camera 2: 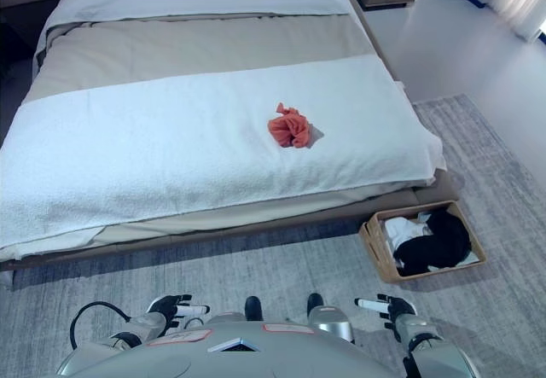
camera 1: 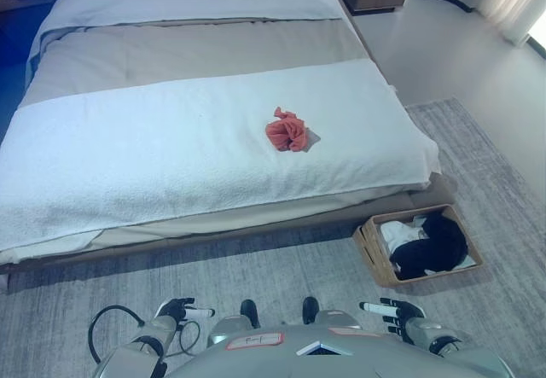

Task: Put the clothes on the bed into the basket.

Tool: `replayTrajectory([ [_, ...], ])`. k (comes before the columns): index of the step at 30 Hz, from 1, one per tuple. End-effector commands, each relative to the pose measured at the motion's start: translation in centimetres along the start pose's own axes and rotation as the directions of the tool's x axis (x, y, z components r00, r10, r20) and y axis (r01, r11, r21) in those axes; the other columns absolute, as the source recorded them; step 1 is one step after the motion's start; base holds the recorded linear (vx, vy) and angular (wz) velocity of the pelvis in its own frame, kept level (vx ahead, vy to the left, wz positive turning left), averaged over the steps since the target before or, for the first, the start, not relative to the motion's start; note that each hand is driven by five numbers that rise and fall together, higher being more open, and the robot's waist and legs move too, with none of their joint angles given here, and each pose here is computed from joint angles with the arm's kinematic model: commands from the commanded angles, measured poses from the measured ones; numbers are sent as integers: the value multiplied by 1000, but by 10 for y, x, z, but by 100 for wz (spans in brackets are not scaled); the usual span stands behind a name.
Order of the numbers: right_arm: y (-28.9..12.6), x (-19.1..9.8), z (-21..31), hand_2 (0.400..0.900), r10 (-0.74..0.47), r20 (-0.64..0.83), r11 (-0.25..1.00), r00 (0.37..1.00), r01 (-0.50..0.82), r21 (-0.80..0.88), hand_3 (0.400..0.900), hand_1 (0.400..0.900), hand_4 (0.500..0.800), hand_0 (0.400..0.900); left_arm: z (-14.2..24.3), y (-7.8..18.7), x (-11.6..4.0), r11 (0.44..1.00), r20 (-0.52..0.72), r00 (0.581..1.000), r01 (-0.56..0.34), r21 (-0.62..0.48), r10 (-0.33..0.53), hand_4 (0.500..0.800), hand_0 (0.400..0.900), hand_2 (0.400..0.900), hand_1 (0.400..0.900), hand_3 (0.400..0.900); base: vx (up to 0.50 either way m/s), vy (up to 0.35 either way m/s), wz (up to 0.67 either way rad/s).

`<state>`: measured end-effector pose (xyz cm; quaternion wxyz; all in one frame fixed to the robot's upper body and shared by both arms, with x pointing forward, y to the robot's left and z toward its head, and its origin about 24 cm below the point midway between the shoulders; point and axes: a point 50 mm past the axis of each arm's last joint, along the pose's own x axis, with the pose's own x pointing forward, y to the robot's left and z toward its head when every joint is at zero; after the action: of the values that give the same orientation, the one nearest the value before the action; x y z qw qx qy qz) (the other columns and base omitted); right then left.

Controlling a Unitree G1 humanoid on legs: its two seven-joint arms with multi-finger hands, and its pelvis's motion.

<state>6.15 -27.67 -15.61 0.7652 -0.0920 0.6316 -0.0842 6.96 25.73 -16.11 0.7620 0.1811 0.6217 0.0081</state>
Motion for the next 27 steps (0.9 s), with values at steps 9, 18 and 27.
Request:
replayTrajectory([
  [9, -10, 0, 24, 900, -38, 69, 999, 997, 41, -30, 900, 900, 800, 900, 27, 24, 0, 997, 66, 995, -74, -23, 76, 800, 900, 900, 900, 900, -15, -24, 9],
  [18, -20, -2, 40, 900, -53, 121, 997, 991, 60, -52, 900, 900, 800, 900, 32, 27, 0, 996, 78, 995, -64, -61, 69, 800, 900, 900, 900, 900, -21, -161, 21],
  [27, -35, -5, 48, 900, -104, 158, 993, 982, 112, -44, 900, 900, 800, 900, 14, 20, 0, 998, 35, 999, -37, -56, 39, 800, 900, 900, 900, 900, 132, -122, 2],
])
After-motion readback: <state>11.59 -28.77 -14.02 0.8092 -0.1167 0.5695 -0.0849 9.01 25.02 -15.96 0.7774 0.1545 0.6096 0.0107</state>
